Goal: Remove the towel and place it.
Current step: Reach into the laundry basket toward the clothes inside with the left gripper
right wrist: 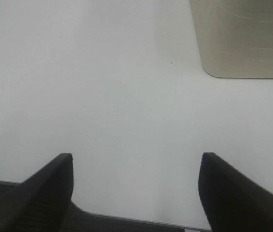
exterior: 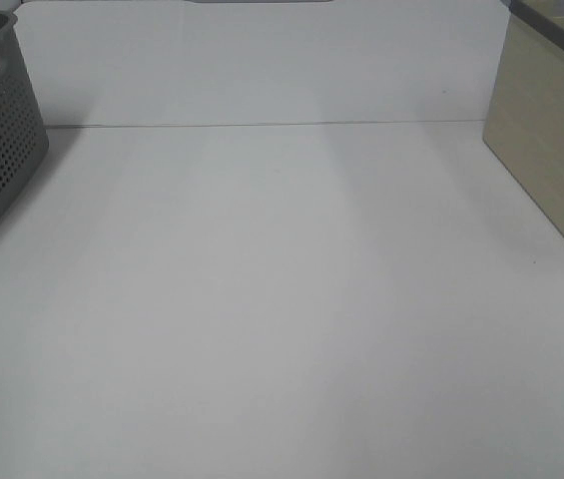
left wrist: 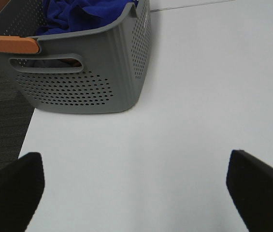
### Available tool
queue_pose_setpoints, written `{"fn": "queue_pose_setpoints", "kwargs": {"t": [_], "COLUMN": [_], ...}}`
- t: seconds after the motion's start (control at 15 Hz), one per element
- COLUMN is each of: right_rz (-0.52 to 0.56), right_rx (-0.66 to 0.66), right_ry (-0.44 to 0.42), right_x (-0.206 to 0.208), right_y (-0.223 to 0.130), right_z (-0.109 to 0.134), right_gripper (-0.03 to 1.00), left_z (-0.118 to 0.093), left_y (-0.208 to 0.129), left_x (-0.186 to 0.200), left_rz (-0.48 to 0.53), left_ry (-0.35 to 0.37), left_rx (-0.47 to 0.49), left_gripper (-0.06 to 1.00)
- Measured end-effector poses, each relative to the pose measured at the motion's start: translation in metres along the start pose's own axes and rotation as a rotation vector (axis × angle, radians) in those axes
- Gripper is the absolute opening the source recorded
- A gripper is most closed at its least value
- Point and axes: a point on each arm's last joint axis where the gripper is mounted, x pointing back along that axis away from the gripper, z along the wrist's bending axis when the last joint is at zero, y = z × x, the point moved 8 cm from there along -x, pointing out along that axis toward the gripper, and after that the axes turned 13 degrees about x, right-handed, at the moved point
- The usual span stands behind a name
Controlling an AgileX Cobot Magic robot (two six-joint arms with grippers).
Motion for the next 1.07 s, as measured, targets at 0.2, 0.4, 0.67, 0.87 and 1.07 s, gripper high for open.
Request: {"fn": "queue_pose_setpoints", "kwargs": {"t": [0.2, 0.4, 0.67, 0.87, 1.07], "right_rz": [0.0, 0.0, 0.0, 0.0, 0.0], "right_rx": [0.0, 0.0, 0.0, 0.0, 0.0], "right_ry": [0.0, 0.0, 0.0, 0.0, 0.0], "right_x": [0.0, 0.0, 0.0, 0.0, 0.0], "right_y": [0.0, 0.0, 0.0, 0.0, 0.0], "right_z": [0.0, 0.0, 0.0, 0.0, 0.0], "right_gripper": [0.71, 0.71, 0.71, 0.71, 0.71], "left_z": [0.0, 0.0, 0.0, 0.0, 0.0], "left_y": [0.0, 0.0, 0.0, 0.0, 0.0], "left_x": [0.0, 0.0, 0.0, 0.0, 0.0], "left_rz": [0.0, 0.0, 0.0, 0.0, 0.0], "left_ry": [0.0, 0.0, 0.0, 0.0, 0.0], "left_rx": [0.0, 0.0, 0.0, 0.0, 0.0], "left_gripper": [0.96, 0.96, 0.96, 0.96, 0.96]}}
